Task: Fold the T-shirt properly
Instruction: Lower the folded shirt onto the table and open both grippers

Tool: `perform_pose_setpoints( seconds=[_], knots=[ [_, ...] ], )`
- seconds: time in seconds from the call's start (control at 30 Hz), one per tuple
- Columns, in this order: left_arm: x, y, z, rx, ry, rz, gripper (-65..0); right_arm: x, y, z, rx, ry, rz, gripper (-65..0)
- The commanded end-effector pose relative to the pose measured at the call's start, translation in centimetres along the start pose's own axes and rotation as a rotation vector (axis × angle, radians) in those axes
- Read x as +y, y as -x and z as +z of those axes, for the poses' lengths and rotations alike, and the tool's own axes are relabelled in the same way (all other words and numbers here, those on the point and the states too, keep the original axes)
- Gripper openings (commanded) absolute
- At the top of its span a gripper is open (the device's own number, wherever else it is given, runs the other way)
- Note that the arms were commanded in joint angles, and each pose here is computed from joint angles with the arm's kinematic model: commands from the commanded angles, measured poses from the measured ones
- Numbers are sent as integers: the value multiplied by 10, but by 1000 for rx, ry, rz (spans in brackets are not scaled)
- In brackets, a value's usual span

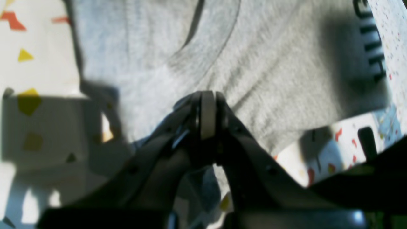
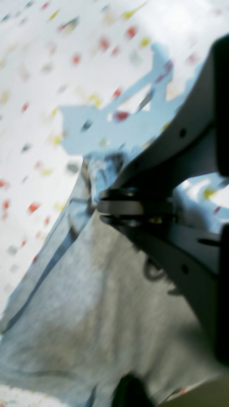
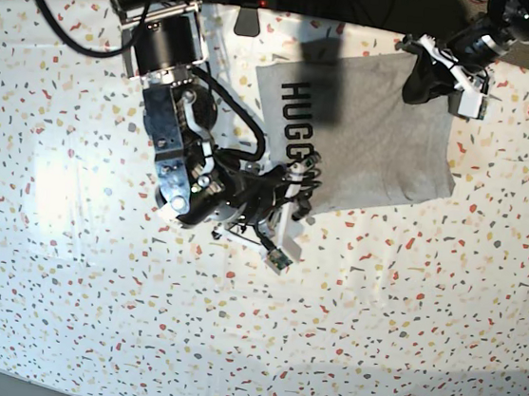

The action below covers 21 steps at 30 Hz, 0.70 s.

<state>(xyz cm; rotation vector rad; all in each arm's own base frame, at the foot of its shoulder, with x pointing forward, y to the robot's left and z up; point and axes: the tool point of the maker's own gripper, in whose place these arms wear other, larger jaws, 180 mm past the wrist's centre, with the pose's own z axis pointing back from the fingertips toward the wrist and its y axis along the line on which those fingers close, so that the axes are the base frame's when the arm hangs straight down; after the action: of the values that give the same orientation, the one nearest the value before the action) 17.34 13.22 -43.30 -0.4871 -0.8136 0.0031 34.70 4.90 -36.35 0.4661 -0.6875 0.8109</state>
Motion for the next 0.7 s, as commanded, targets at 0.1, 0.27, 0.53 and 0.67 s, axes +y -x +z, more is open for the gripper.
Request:
perform_pose_setpoints(
  seconds=[0.1,0.27,0.53,0.67],
  knots=[
    [31,31,-3,139,-104,-55,-650,-14,2,9,-3,30,15,-650],
    [47,22,-26,163,-135,-103,-650,-13,27,12,57,33,6,-650],
    [71,-30,-81,108,-172,-195,-650,14,58,24,80,20,8,-650],
    [70,-71,-107,46,-149,-191,-650,41,70,28,65,-12,-10,-650]
  ],
)
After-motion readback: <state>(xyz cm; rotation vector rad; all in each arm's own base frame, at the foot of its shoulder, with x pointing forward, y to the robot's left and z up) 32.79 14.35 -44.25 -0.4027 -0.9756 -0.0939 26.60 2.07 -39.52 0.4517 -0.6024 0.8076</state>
